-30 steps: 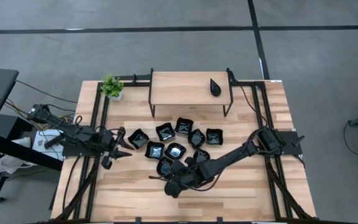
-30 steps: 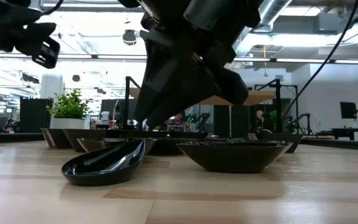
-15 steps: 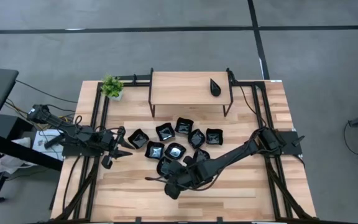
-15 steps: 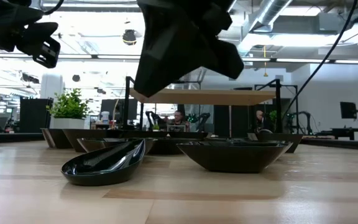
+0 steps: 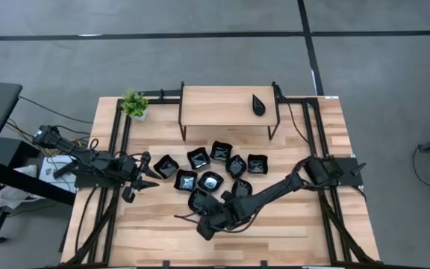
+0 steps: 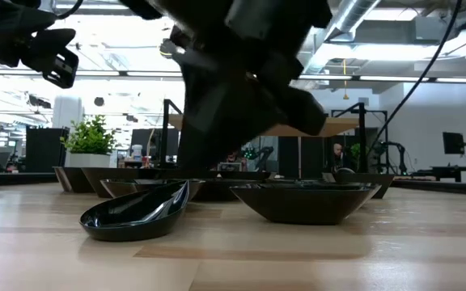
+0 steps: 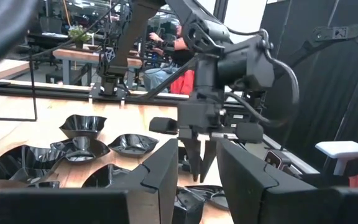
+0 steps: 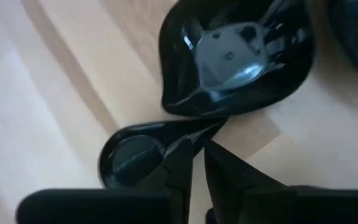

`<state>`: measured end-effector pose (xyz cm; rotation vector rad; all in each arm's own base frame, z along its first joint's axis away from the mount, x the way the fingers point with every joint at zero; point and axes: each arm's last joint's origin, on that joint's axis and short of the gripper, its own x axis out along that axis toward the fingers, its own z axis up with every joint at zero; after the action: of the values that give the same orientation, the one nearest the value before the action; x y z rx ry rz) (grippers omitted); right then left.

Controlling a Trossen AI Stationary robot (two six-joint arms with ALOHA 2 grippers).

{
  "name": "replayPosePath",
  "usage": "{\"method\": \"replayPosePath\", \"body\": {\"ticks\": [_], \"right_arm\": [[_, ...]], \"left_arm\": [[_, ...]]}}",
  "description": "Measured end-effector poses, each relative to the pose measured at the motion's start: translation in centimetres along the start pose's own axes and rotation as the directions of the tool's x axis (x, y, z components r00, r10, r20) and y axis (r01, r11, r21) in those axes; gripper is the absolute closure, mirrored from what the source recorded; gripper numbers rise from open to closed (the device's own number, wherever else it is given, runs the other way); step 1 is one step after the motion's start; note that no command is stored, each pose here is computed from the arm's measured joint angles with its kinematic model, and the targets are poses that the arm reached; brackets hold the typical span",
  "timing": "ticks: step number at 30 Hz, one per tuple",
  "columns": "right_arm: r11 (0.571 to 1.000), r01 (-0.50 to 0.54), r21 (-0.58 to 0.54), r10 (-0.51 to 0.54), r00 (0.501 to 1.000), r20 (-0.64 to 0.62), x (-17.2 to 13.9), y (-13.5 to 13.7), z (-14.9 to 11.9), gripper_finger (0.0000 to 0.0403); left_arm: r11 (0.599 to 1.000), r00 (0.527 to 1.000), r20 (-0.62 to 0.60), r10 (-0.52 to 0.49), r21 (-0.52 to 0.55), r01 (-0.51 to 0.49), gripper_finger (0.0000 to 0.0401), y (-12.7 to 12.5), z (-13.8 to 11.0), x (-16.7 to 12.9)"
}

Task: Pick & Place Mini shaped plates
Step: Stack the black drop shaped plate on top of the black drop shaped plate on the shelf

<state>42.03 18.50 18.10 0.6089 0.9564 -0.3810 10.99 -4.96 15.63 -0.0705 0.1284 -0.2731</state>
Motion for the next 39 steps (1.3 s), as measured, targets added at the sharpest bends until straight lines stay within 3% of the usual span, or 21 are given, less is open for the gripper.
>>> {"method": "replayPosePath", "body": {"ticks": [9,24,31,39], "right_arm": [[1.000,0.007,-0.025,-0.007,1.000,0.004,-0.8,0.9,0.8,0.0325],[0.997,0.011,-0.081,-0.012,1.000,-0.017,-0.5,0.7,0.5,0.0220],[0.993,0.015,-0.117,-0.026,0.995,-0.092,1.8,0.4,-0.4,0.0211],[0.993,0.004,-0.122,-0.015,0.996,-0.090,1.6,0.3,0.1,0.0220]], "left_arm": [[1.000,1.000,0.006,-0.001,-0.001,0.001,0.0289,0.0,0.1,0.0],[1.000,1.000,0.013,-0.002,-0.003,0.002,0.0289,0.0,0.1,0.0],[1.000,1.000,0.015,-0.002,-0.003,0.002,0.0289,0.0,0.2,0.0],[1.000,1.000,0.020,-0.003,-0.004,0.003,0.0289,0.0,0.2,0.0]]}}
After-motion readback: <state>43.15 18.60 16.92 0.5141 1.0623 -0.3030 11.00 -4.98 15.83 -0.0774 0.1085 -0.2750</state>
